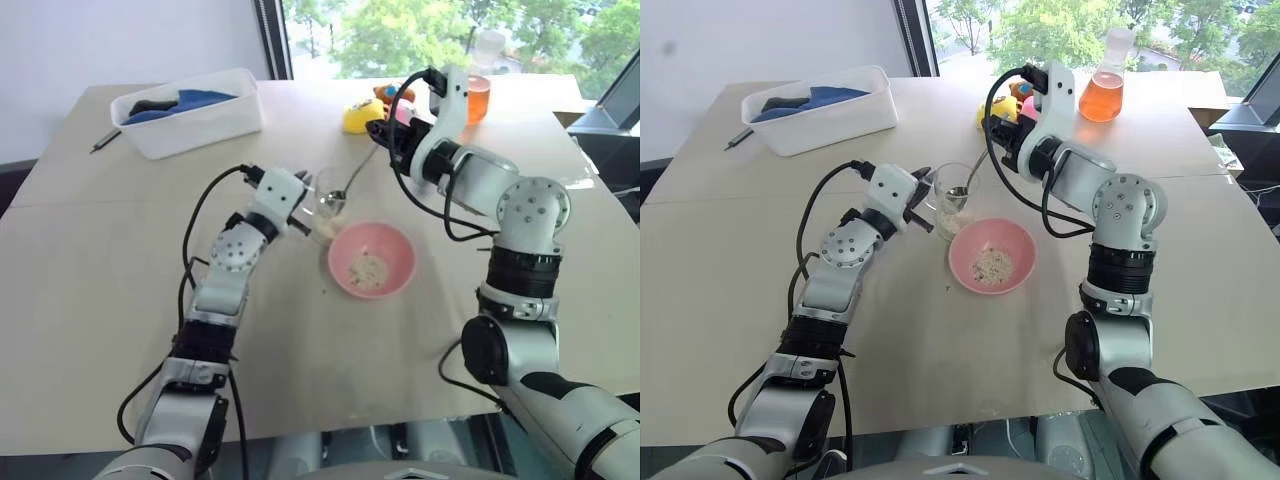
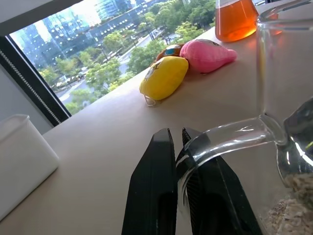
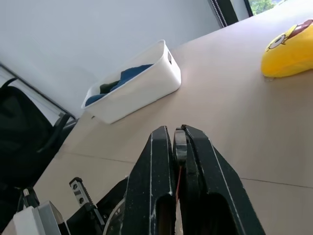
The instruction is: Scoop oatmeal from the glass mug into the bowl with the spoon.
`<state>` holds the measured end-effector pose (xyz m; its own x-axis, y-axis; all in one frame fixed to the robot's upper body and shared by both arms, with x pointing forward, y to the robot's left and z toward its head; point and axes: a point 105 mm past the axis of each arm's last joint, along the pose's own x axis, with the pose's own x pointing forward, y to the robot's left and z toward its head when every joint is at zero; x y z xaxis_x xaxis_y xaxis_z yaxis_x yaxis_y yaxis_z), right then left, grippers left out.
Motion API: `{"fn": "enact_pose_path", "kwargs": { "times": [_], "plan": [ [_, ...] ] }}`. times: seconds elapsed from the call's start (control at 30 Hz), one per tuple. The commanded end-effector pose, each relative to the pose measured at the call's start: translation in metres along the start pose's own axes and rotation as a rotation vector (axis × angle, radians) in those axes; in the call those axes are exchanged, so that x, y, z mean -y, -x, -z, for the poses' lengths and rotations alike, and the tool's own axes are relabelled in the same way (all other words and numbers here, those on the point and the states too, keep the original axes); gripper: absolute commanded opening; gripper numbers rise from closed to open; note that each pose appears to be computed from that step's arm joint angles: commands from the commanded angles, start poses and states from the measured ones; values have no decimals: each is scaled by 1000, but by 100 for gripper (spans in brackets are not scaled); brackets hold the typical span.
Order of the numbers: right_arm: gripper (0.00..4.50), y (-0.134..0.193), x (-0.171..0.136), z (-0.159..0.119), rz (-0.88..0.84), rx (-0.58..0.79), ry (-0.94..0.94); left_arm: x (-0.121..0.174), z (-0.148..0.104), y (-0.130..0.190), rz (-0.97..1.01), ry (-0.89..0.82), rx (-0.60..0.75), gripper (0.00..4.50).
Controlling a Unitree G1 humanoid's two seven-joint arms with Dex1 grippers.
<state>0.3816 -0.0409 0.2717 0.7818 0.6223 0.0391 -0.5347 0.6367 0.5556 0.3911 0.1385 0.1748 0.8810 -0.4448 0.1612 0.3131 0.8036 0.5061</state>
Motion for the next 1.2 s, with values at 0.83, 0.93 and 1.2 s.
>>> {"fn": "enact_pose_path", "kwargs": {
  "times": [0.83,0.93,1.2],
  "plan": [
    [0,25,5,-41,10,112,-412,0,-10,-2,-97,147,131,20],
    [0,29,5,-44,-15,126,-435,1,-10,-3,-96,158,132,20],
    [0,57,-3,-54,-118,138,-417,-6,-3,-1,-116,176,107,20]
  ]
}}
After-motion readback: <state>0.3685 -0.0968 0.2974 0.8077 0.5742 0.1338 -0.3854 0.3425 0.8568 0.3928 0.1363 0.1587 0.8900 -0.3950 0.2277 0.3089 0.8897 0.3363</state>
